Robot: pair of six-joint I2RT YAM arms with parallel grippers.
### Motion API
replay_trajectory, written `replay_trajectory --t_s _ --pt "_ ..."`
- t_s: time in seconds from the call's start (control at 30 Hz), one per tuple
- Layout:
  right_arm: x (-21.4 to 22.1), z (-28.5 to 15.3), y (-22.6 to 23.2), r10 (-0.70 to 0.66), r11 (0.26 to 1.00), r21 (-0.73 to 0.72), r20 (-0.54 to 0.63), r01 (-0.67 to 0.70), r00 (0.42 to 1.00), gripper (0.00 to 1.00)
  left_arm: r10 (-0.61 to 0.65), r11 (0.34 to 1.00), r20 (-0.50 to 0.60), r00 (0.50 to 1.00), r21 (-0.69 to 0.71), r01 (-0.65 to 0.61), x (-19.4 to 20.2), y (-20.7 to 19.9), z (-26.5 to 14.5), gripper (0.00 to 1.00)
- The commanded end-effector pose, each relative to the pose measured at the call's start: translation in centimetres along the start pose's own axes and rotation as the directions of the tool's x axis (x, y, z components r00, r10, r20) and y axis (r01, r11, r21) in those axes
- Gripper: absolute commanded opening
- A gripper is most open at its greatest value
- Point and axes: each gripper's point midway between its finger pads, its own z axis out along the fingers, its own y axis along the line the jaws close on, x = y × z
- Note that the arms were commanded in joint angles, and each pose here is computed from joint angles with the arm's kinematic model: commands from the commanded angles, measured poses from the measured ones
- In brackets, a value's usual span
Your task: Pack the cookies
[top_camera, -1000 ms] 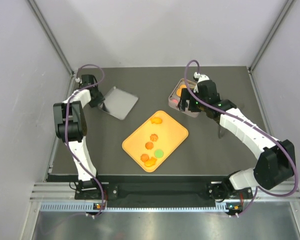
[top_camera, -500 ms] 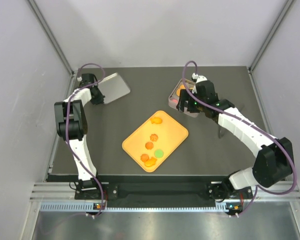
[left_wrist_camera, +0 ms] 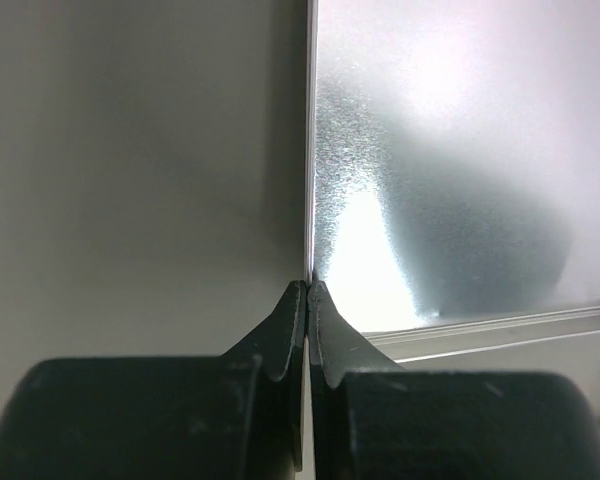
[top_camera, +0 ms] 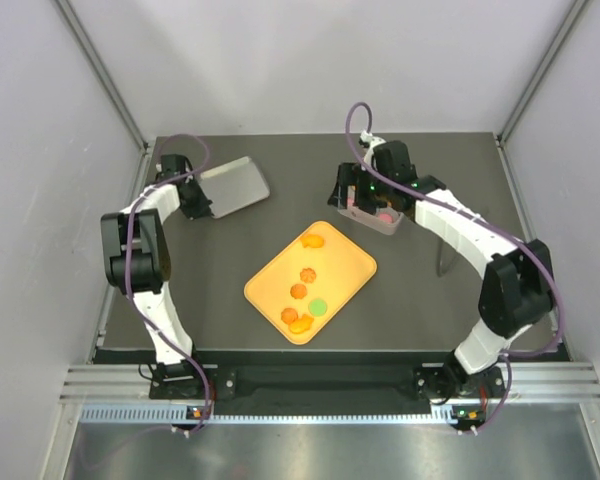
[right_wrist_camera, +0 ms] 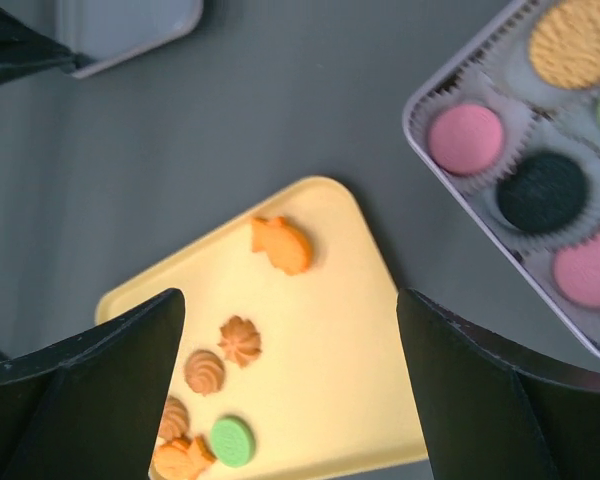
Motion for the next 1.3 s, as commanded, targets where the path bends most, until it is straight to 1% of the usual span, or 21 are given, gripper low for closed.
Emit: replay_trajectory --t_s 0.0,0.13,0.2,0.23,0.27,0.33,0.37,0.4,0.43,0.57,0.7,0.73,0.9,1.07,1.1,1.17,1.2,1.27 --pt "-3.5 0.9 4.6 0.000 0.985 -0.175 0.053 0.009 0.999 0.86 -0.002 0.993 0.048 0.999 0.116 -0.004 -1.2 -2.5 -3.8 0.00" --pt "-4.8 3.4 6.7 0.023 0.966 -0.260 0.027 -0.015 0.999 0.86 -0.011 0.981 0.074 0.997 0.194 -0.004 -0.9 -3.9 -6.6 0.00" --pt "-5.3 4.9 7.4 0.047 0.954 -0.297 0.006 -0.043 0.999 0.86 -0.016 0.977 0.068 0.998 0.212 0.002 -0.1 -3.9 -7.2 0.00" --pt "-5.3 5.4 7.7 0.054 0.949 -0.312 -0.005 -0.053 0.999 0.87 -0.014 0.974 0.088 0.996 0.228 -0.006 -0.3 -4.3 -8.2 0.00" --pt "-5.5 5.7 8.4 0.072 0.935 -0.348 -0.019 -0.074 0.997 0.86 -0.016 0.971 0.072 0.997 0.239 -0.001 0.6 -4.2 -8.2 0.00" --pt "-5.6 6.8 9.1 0.092 0.919 -0.381 -0.034 -0.098 0.995 0.86 -0.008 0.964 0.092 0.996 0.265 -0.017 0.8 -4.9 -9.4 0.00" --pt "-5.7 6.9 9.3 0.112 0.910 -0.397 -0.047 -0.122 0.993 0.86 -0.002 0.965 0.080 0.997 0.263 -0.019 1.7 -4.7 -9.4 0.00" --pt "-5.8 7.3 9.7 0.113 0.905 -0.409 -0.040 -0.119 0.993 0.87 0.004 0.963 0.079 0.997 0.270 -0.026 2.1 -4.9 -9.6 0.00" --pt "-5.8 7.4 10.0 0.115 0.902 -0.415 -0.040 -0.122 0.993 0.86 0.007 0.958 0.092 0.996 0.285 -0.033 2.1 -5.3 -10.3 0.00" --pt "-6.2 7.7 10.7 0.133 0.890 -0.435 -0.041 -0.138 0.990 0.87 0.027 0.946 0.084 0.996 0.320 -0.052 3.9 -6.2 -11.3 0.00" --pt "-6.3 8.3 11.1 0.142 0.885 -0.441 -0.052 -0.150 0.988 0.87 0.065 0.928 0.098 0.993 0.361 -0.097 5.2 -8.0 -12.9 0.00" --pt "-6.1 8.4 11.1 0.143 0.885 -0.440 -0.055 -0.153 0.988 0.87 0.063 0.921 0.113 0.992 0.375 -0.101 5.0 -8.3 -13.6 0.00" --pt "-5.9 8.8 11.0 0.155 0.883 -0.438 -0.064 -0.168 0.986 0.86 0.147 0.881 0.126 0.981 0.434 -0.188 7.2 -11.7 -15.6 0.00" --pt "-6.3 8.7 10.4 0.177 0.889 -0.419 -0.055 -0.183 0.983 0.79 0.208 0.859 0.128 0.970 0.451 -0.244 8.8 -13.1 -16.3 0.00" --pt "-6.5 8.5 10.3 0.180 0.890 -0.418 -0.049 -0.184 0.982 0.74 0.219 0.860 0.125 0.968 0.443 -0.252 9.1 -13.0 -16.4 0.00" --pt "-6.8 8.0 9.5 0.195 0.892 -0.407 -0.043 -0.195 0.980 0.68 0.248 0.857 0.134 0.959 0.432 -0.282 9.4 -13.1 -16.5 0.00" --pt "-6.9 7.8 9.3 0.201 0.892 -0.405 -0.041 -0.200 0.979 0.61 0.255 0.854 0.139 0.957 0.431 -0.291 9.4 -13.1 -16.6 0.00" --pt "-7.0 7.3 9.0 0.210 0.888 -0.409 -0.046 -0.210 0.977 0.52 0.276 0.835 0.146 0.950 0.453 -0.312 9.7 -13.5 -16.9 0.00"
